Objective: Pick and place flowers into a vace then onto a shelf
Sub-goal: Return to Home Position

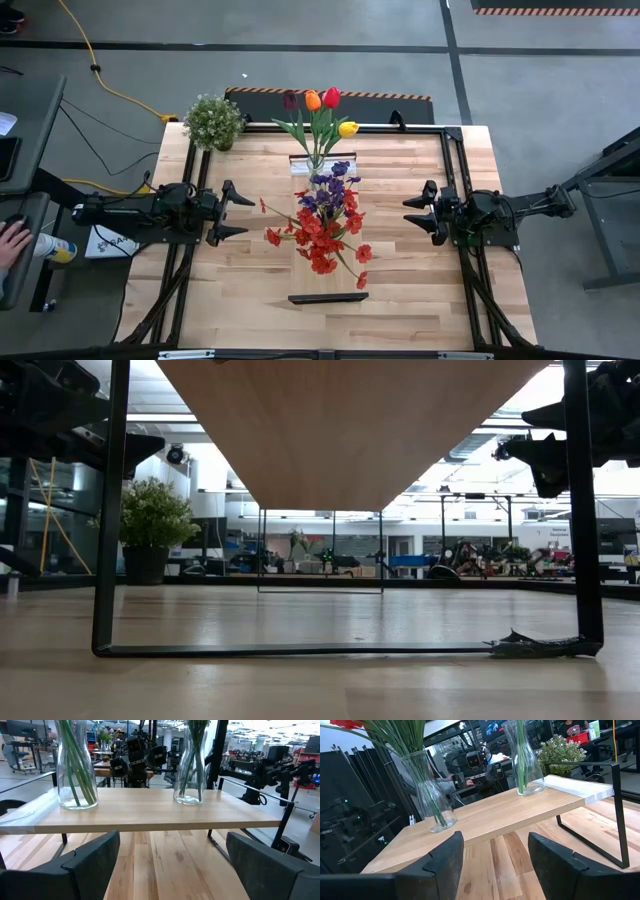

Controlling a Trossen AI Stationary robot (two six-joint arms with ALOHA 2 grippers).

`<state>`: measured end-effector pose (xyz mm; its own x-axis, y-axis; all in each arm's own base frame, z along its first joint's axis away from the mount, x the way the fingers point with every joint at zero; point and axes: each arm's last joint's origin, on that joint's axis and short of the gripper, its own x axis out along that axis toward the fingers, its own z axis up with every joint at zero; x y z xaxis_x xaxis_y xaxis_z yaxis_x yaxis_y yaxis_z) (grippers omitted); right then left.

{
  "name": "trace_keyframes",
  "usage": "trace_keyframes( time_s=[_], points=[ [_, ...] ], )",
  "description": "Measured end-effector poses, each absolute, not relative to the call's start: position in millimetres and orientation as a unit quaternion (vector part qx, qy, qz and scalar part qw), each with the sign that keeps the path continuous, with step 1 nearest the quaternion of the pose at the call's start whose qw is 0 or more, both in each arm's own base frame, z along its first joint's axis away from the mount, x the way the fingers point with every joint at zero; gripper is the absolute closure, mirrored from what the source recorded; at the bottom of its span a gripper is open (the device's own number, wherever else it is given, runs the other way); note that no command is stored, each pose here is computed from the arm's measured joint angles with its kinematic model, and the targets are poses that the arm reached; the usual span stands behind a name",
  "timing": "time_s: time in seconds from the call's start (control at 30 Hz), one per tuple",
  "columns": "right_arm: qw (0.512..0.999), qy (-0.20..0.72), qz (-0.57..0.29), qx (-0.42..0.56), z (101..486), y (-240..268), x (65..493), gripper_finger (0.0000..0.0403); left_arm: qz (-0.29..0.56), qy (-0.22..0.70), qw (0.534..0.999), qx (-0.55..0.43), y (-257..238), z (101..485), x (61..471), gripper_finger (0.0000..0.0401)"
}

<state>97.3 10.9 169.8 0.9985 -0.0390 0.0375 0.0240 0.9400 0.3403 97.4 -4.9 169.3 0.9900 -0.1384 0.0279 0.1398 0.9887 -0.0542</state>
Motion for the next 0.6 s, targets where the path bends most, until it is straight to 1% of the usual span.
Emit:
trace_keyframes(
  time_s=[0.27, 0.6],
  points=[
    [0.985, -0.022, -0.016, 0.173, 169.8, 10.9, 97.3, 0.0185, -0.07, -0.012, 0.997, -0.028, -4.9, 169.4, 97.4, 0.0004],
    [0.985, -0.022, -0.016, 0.172, 169.8, 10.9, 97.3, 0.0191, -0.07, -0.012, 0.997, -0.028, -4.9, 169.3, 97.4, 0.0004]
  ],
)
